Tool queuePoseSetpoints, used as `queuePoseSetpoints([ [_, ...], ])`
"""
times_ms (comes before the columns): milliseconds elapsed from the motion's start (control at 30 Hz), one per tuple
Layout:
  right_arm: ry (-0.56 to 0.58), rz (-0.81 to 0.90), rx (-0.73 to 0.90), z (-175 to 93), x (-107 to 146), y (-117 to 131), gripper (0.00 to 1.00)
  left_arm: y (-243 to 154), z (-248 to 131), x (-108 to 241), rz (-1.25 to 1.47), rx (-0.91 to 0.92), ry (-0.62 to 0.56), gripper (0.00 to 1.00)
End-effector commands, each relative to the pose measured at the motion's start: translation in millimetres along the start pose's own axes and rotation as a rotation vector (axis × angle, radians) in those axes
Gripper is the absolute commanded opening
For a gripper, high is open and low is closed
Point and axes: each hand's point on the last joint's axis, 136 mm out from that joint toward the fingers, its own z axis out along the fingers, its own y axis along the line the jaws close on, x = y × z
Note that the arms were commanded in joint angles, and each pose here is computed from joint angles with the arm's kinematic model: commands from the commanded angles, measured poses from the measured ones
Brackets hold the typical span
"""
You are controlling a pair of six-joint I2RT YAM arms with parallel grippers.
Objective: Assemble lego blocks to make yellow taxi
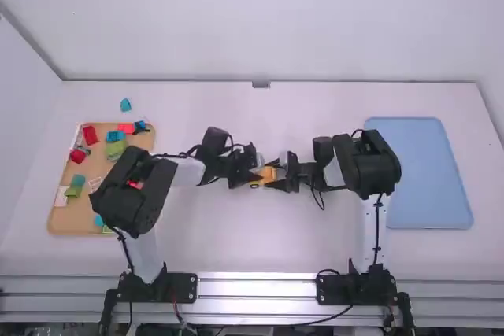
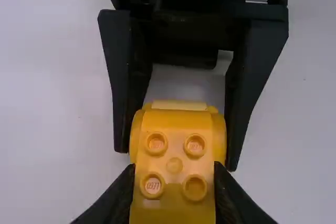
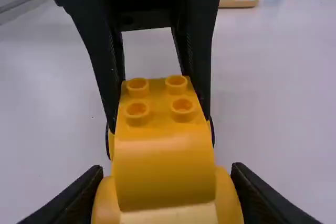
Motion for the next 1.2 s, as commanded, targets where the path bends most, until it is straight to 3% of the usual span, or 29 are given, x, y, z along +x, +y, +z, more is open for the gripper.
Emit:
queuePoseSetpoints([
  [0,0.036,0.062,-0.02,13.8,10.7,9.7,0.44,-4.7,21.1,43.8,-0.096,-0.046,0.182,0.2],
  [467,0.038,0.082,-0.016,13.8,10.7,8.7,0.46,8.2,10.9,37.2,-0.097,-0.08,0.166,0.25],
  [767,0.038,0.083,-0.016,13.8,10.6,8.8,0.47,5.5,8.2,27.2,-0.05,-0.053,0.125,0.39],
  [1167,0.038,0.084,-0.016,13.9,10.8,9.0,0.47,21.7,-19.7,10.7,-0.036,-0.114,0.105,0.32],
])
